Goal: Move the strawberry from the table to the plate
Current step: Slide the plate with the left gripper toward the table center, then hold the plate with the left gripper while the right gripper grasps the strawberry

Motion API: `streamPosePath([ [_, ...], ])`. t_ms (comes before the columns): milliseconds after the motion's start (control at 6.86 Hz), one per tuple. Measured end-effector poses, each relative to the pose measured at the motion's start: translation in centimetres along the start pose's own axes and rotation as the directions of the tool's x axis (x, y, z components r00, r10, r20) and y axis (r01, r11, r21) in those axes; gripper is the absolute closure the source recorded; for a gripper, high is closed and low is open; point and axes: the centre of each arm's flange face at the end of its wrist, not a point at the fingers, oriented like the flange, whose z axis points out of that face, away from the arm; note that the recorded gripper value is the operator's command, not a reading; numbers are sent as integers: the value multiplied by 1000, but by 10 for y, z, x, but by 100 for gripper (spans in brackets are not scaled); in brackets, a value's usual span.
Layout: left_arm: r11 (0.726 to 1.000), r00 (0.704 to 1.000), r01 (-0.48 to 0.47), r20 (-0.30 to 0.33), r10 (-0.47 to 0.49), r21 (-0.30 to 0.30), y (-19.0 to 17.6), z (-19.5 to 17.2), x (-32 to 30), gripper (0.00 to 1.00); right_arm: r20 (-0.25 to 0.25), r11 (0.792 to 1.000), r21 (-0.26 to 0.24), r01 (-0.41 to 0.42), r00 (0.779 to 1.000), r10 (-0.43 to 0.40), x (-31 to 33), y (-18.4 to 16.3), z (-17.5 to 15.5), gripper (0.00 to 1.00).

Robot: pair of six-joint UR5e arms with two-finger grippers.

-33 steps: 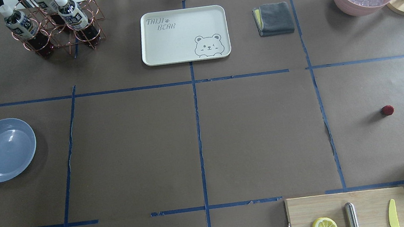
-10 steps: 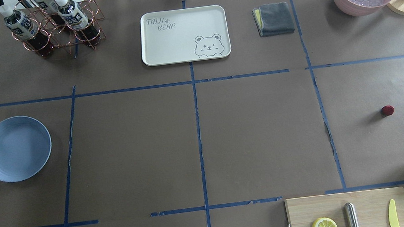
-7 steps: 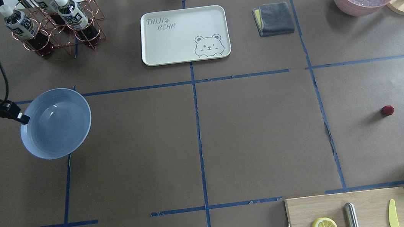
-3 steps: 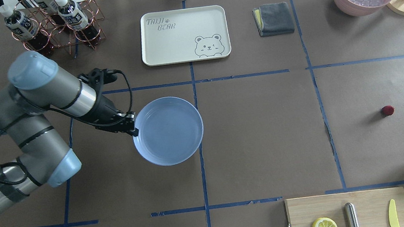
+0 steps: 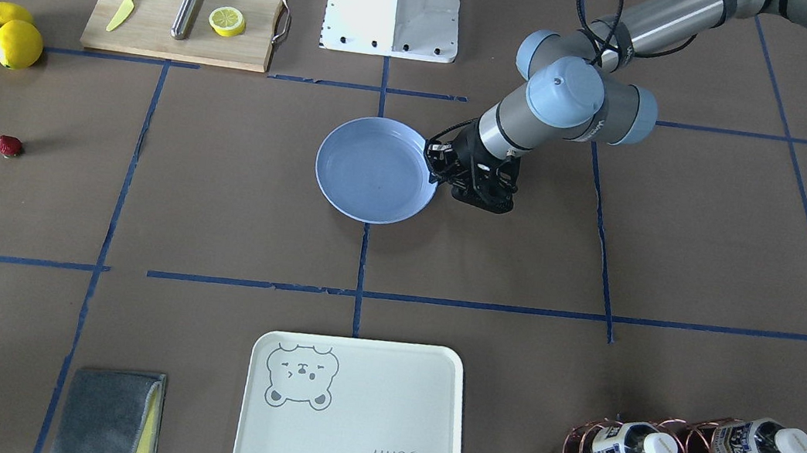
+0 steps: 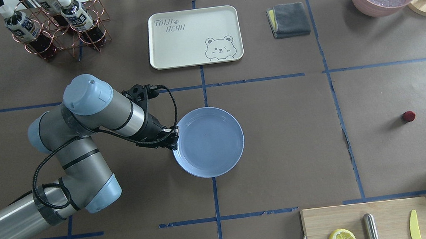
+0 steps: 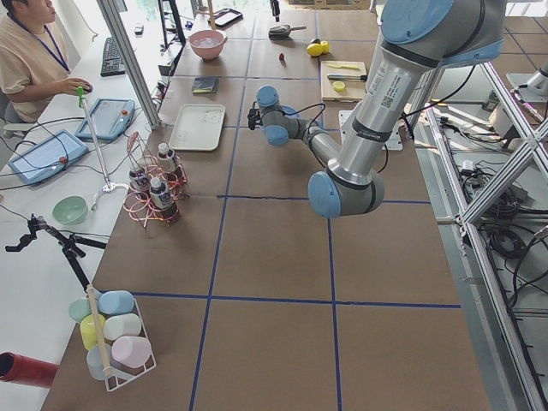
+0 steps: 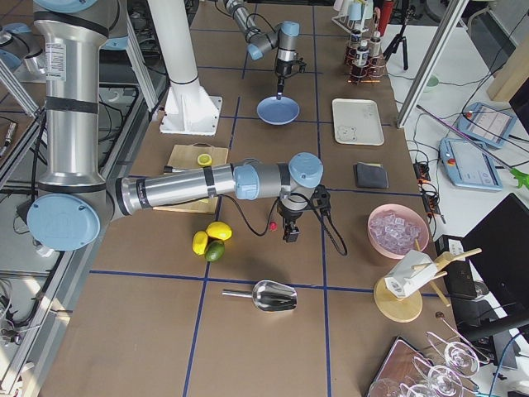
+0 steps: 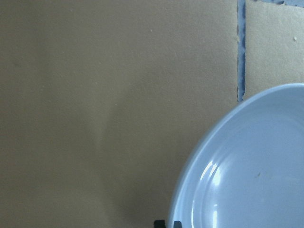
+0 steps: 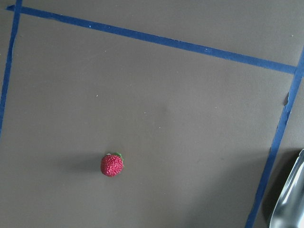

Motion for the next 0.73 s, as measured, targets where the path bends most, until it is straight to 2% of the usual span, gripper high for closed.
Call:
streamPosePath([
  [146, 1000, 1000, 1, 2, -1, -6, 2, 6, 3, 52, 2, 1000, -7, 8, 1000, -8, -4, -1, 3, 0],
  [292, 1000, 1000, -3, -2, 3, -8, 3, 9, 6, 34, 5, 999, -23, 31, 1000, -31, -15, -6, 11, 0],
  [438, 1000, 1000, -14, -15, 14, -5, 4, 10, 5, 23, 7, 998, -43, 51, 999, -51, -34, -16, 22, 0],
  [729, 999, 999, -34, -41, 34, 6, 6, 9, 3, 20, -5, 999, -54, -6, 1000, 6, -77, -38, 40, 0],
])
